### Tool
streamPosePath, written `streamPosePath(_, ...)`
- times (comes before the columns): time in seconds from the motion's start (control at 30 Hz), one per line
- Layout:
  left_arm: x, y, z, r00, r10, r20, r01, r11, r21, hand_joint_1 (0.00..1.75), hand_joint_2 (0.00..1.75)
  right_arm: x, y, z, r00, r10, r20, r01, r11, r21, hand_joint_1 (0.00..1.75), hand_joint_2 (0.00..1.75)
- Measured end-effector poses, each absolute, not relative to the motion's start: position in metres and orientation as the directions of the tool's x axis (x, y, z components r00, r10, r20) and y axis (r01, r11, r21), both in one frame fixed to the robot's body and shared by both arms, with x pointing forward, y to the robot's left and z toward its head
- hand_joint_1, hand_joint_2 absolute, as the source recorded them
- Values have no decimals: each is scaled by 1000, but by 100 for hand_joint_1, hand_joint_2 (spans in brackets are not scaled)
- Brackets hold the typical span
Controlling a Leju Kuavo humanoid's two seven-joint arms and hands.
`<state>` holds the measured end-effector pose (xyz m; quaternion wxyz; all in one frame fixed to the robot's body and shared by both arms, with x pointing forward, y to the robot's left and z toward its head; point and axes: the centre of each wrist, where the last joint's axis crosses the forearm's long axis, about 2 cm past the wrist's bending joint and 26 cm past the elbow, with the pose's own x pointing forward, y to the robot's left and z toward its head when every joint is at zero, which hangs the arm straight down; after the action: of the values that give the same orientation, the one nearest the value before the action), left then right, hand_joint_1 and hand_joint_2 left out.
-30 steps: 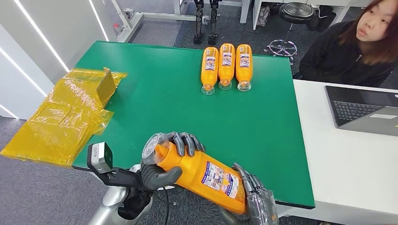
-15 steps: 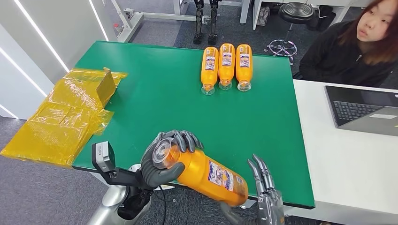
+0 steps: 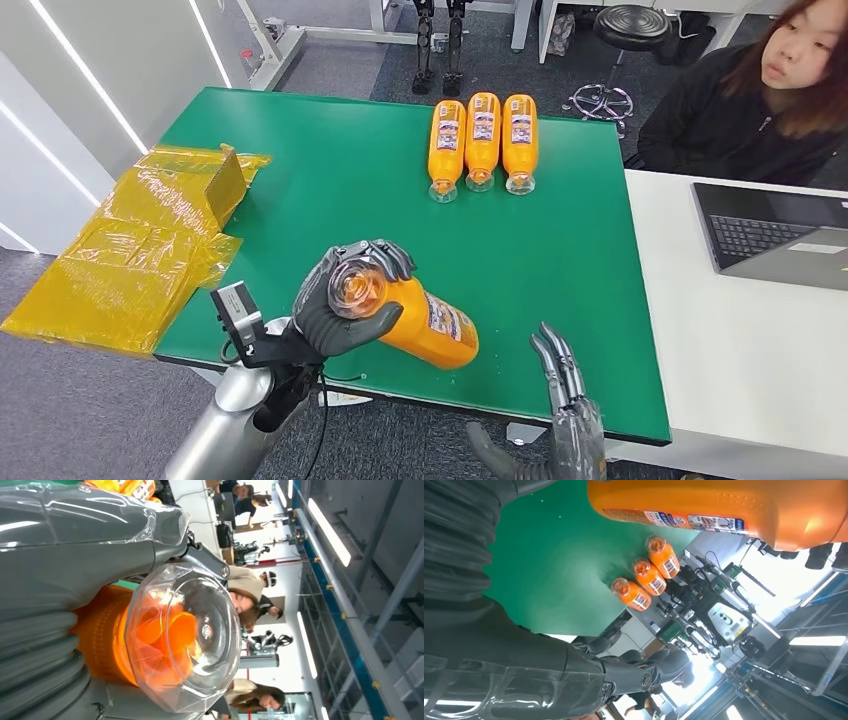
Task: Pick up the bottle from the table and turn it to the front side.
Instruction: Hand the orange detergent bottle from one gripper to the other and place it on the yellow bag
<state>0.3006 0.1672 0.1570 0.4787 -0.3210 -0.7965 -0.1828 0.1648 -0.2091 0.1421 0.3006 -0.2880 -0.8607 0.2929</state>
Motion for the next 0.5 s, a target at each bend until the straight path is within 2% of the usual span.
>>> streamPosePath(0.13,313,176,162,-468,164,868,571,806,156,175,175,166,-209,141,-662,656,363,307,679,-667,0,175)
streamPosePath(0.27,345,194,180,-589,-51,807,412,839,354,175,175,172,-207,142,-679,629,379,296,706,-643,0,175)
streamPosePath(0.4,376,208,195,-637,-256,727,255,821,512,175,175,176,-205,142,-683,622,383,296,715,-634,0,175)
streamPosePath(0.5,397,216,204,-642,-495,585,55,731,680,175,175,177,-204,142,-681,623,386,297,716,-632,0,175)
